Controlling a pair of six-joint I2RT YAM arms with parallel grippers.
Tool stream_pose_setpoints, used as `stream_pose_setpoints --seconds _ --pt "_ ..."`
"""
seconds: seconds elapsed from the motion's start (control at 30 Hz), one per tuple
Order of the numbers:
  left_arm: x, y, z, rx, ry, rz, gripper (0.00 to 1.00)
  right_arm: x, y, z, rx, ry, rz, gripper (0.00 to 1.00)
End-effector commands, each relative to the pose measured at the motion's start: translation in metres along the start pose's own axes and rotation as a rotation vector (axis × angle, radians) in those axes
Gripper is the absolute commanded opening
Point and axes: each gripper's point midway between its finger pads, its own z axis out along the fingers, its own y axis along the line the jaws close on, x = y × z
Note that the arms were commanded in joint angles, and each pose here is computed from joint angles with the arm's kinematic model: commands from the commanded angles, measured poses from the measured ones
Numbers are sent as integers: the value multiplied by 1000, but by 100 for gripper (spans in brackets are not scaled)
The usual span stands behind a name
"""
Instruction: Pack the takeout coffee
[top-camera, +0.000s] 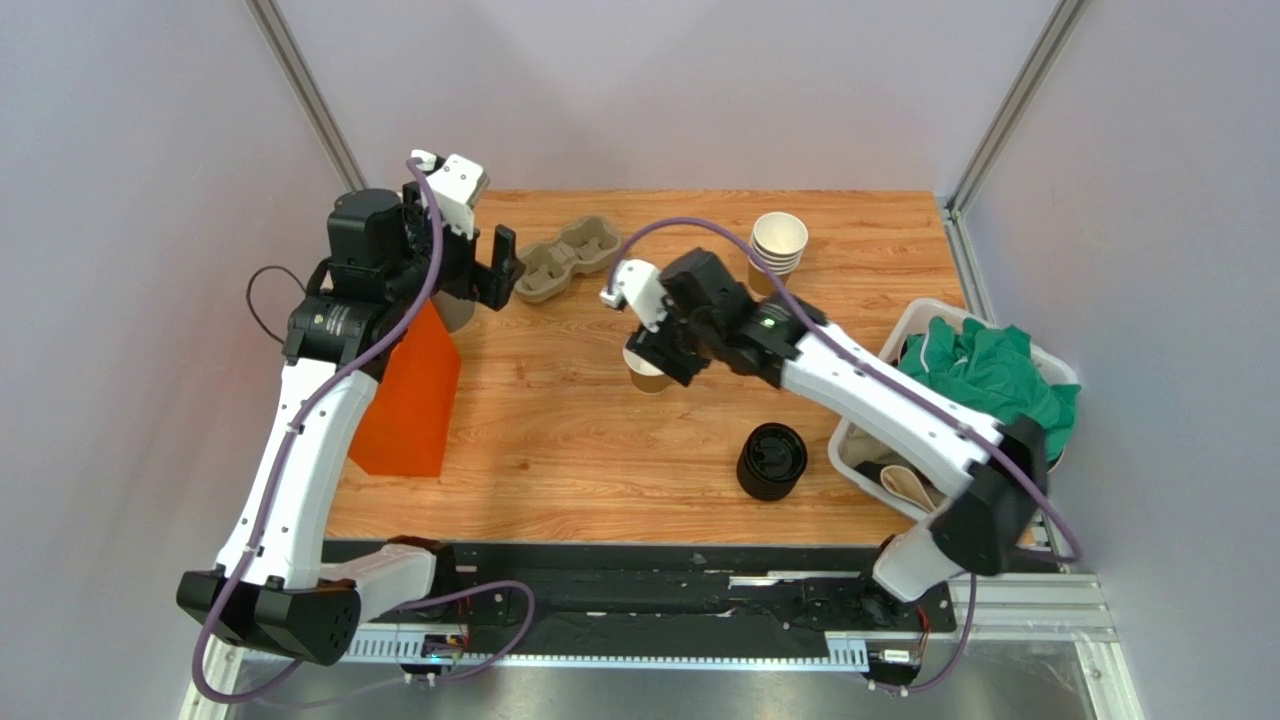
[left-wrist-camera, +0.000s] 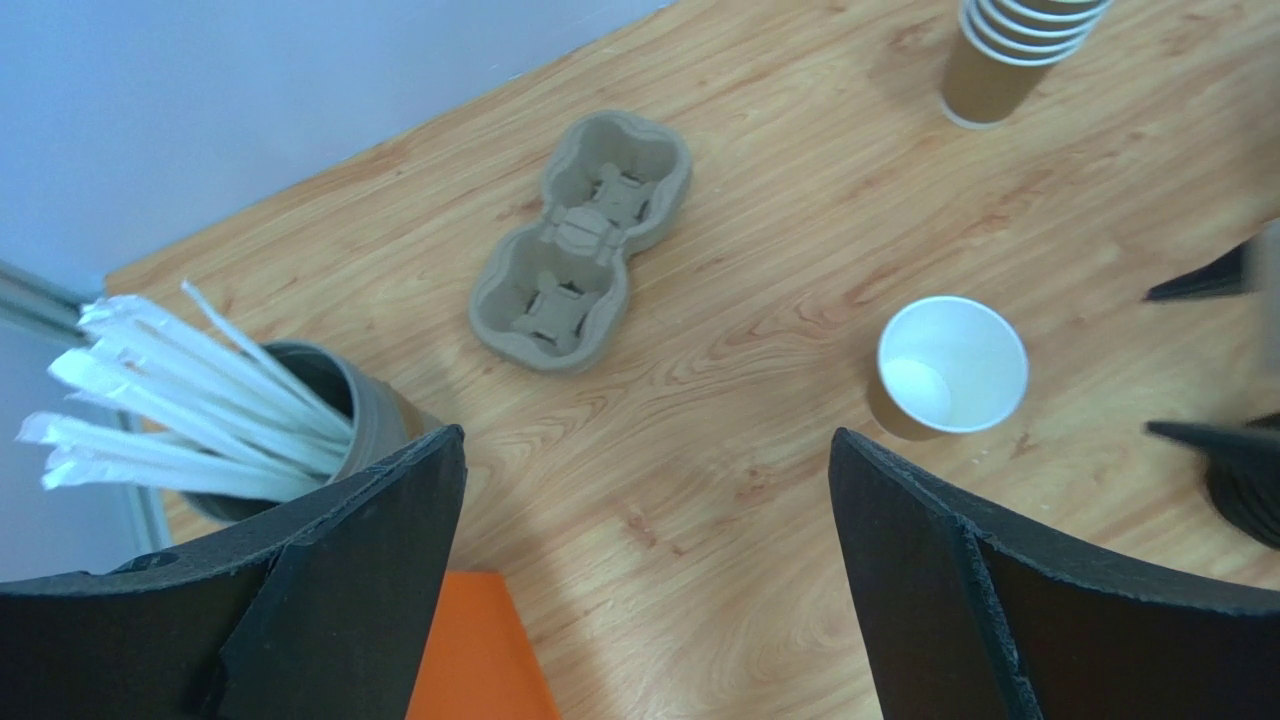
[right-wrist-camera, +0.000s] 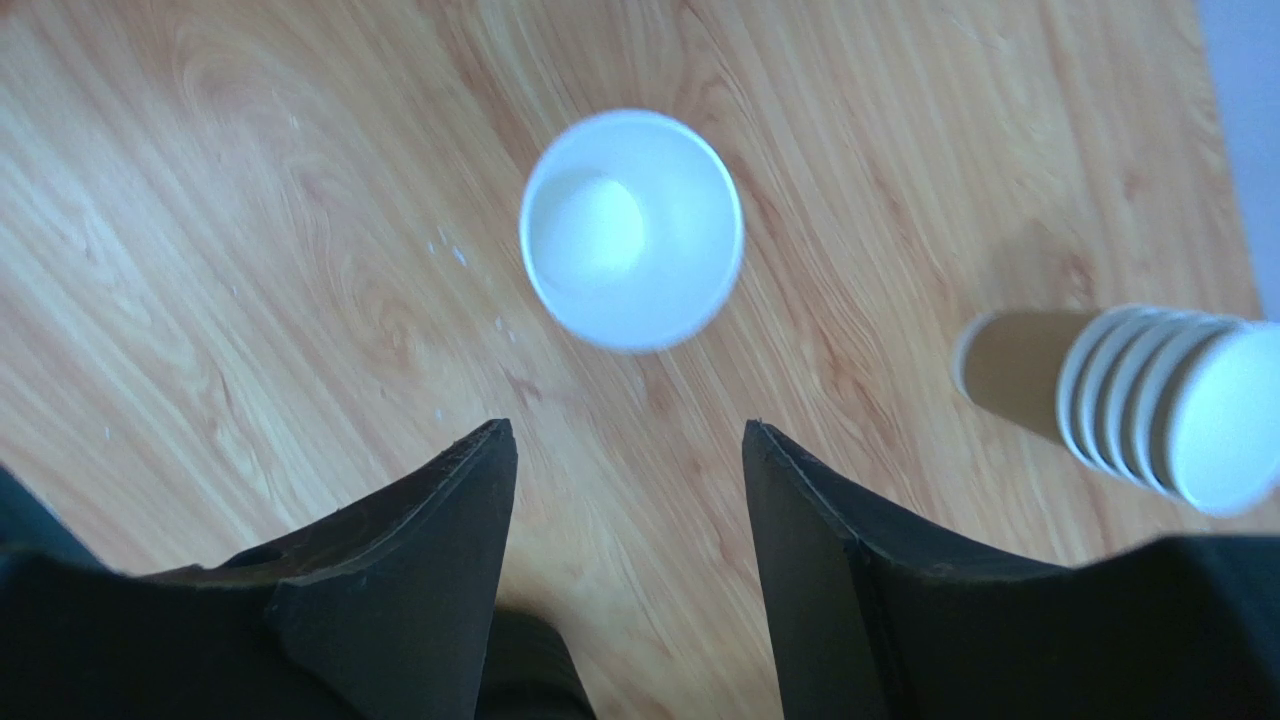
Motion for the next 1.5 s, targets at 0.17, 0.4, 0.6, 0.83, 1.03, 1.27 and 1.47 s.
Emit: stream_pose_setpoints --seconds 0.17,0.4,0.6,0.83,1.03,1.27,1.47 --pt "-14 -44 -46 222 -54 156 99 89 2 -96 4 -81 -74 59" --pt "18 -56 -81 248 25 222 99 125 39 -101 -112 -118 -86 56" --pt "26 -64 -105 211 -38 199 99 153 60 -80 -194 -51 -117 55" --pt "43 -65 -106 197 -46 166 99 160 74 -77 -260 -42 -100 50" --pt "43 -64 -103 212 -64 111 99 163 83 -79 -300 -46 -85 49" --pt "48 -61 -102 190 -70 104 99 173 90 -63 -333 18 -72 47" --pt "49 -59 -103 174 -81 94 99 183 85 -51 -300 84 -52 44"
